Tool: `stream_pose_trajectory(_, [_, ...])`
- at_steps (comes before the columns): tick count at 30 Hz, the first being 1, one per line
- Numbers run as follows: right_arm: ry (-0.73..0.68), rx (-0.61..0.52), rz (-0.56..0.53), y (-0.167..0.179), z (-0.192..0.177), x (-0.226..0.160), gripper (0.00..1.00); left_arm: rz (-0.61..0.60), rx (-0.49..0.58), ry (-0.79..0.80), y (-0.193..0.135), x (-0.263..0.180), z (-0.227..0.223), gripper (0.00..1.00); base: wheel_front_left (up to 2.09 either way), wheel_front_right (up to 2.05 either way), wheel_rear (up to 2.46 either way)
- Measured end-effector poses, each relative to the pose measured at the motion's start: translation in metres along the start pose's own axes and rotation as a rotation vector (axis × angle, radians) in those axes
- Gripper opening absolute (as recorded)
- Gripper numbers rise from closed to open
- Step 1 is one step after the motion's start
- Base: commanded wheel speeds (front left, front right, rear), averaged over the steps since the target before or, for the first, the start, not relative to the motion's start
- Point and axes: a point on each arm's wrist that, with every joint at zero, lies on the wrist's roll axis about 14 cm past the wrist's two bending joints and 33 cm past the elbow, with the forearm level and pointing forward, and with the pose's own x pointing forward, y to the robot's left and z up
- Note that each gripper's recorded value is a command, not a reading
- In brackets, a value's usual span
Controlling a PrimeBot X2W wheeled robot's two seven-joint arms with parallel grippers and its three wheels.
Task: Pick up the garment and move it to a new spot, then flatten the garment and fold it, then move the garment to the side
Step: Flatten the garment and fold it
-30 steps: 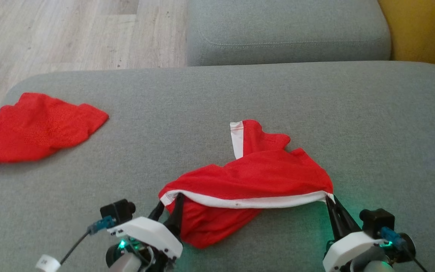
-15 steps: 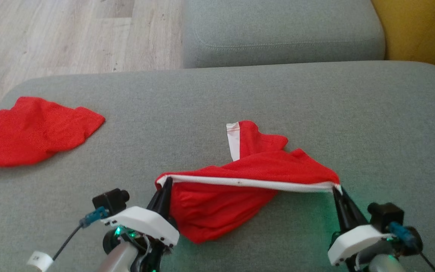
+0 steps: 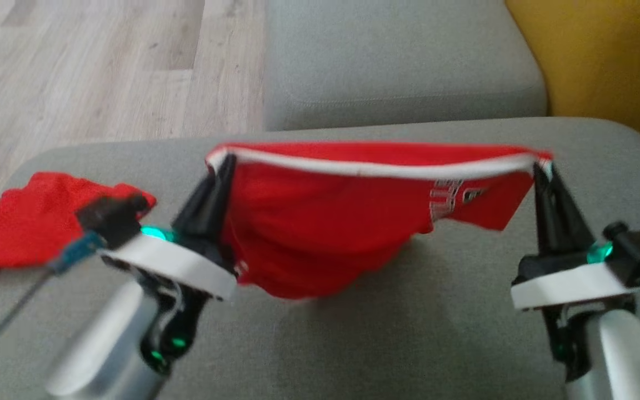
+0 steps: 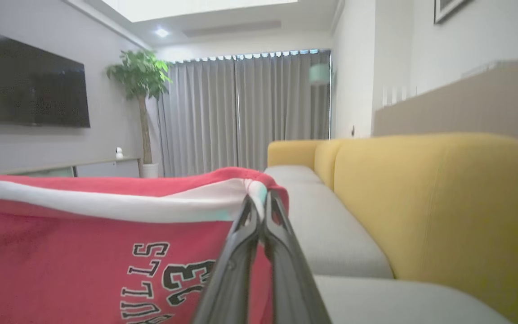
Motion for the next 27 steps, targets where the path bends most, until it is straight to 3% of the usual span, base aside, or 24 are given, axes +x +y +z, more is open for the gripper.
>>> stream_pose_trajectory(6, [-0.211, -0.072, 0.007, 0.003, 0.093, 0.001, 0.00, -0.167, 0.158, -0.137, -0.053, 0.007, 0.083, 0.00, 0.00, 0.00, 0.00])
stream_pose_trajectory(11, [-0.264, -0.094, -0.001, 0.001, 0.124, 0.000, 0.00, -0.227, 0.222, -0.169, -0.073, 0.014, 0.114, 0.00, 0.00, 0.00, 0.00])
stream_pose_trajectory(15, [-0.218, -0.096, -0.017, -0.006, 0.116, 0.013, 0.00, -0.215, 0.212, -0.099, -0.062, 0.031, 0.108, 0.00, 0.00, 0.00, 0.00])
stream_pose_trajectory(21, [-0.052, -0.105, -0.029, -0.027, 0.062, 0.071, 0.00, -0.108, 0.200, 0.061, 0.002, 0.082, 0.064, 0.00, 0.00, 0.00, 0.00])
stream_pose_trajectory(27, [-0.159, -0.137, -0.049, -0.049, 0.080, 0.142, 0.00, -0.130, 0.215, -0.110, 0.012, 0.154, 0.099, 0.00, 0.00, 0.00, 0.00])
